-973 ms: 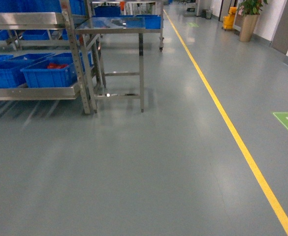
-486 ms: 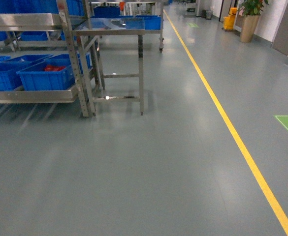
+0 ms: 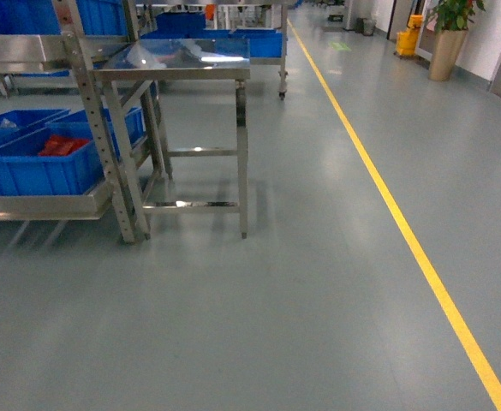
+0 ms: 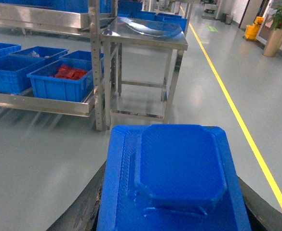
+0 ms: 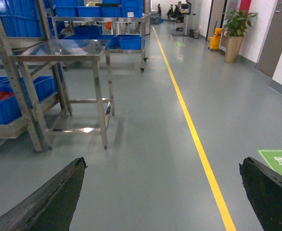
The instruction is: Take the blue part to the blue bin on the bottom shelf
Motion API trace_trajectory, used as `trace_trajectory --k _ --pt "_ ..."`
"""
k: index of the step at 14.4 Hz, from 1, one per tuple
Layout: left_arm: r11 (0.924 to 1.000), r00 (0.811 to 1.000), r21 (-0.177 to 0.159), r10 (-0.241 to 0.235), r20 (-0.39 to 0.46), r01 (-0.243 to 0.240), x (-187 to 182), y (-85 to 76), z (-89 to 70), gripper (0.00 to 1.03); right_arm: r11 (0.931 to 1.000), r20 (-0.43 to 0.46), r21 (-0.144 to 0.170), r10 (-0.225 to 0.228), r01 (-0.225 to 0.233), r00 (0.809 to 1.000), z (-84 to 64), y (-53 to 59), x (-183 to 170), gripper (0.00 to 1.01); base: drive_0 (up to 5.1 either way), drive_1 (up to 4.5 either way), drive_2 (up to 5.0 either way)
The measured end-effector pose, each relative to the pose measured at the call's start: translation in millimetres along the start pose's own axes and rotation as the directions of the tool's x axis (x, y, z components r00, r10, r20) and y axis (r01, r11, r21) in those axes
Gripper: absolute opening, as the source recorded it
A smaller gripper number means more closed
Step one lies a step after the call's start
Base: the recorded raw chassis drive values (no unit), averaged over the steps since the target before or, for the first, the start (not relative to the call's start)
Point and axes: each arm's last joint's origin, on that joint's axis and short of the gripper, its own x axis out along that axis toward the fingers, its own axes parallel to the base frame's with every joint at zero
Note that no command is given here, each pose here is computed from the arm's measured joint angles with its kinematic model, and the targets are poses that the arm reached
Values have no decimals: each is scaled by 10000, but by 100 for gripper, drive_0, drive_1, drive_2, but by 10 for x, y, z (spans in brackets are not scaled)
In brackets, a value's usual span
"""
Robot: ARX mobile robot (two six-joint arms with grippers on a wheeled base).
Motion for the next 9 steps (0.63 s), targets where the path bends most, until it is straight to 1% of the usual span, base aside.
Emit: trace_trajectory --k 9 --pt "10000 10000 -9 -10 15 10 0 -1 2 43 10000 11 0 0 0 10000 1 0 0 98 -9 416 -435"
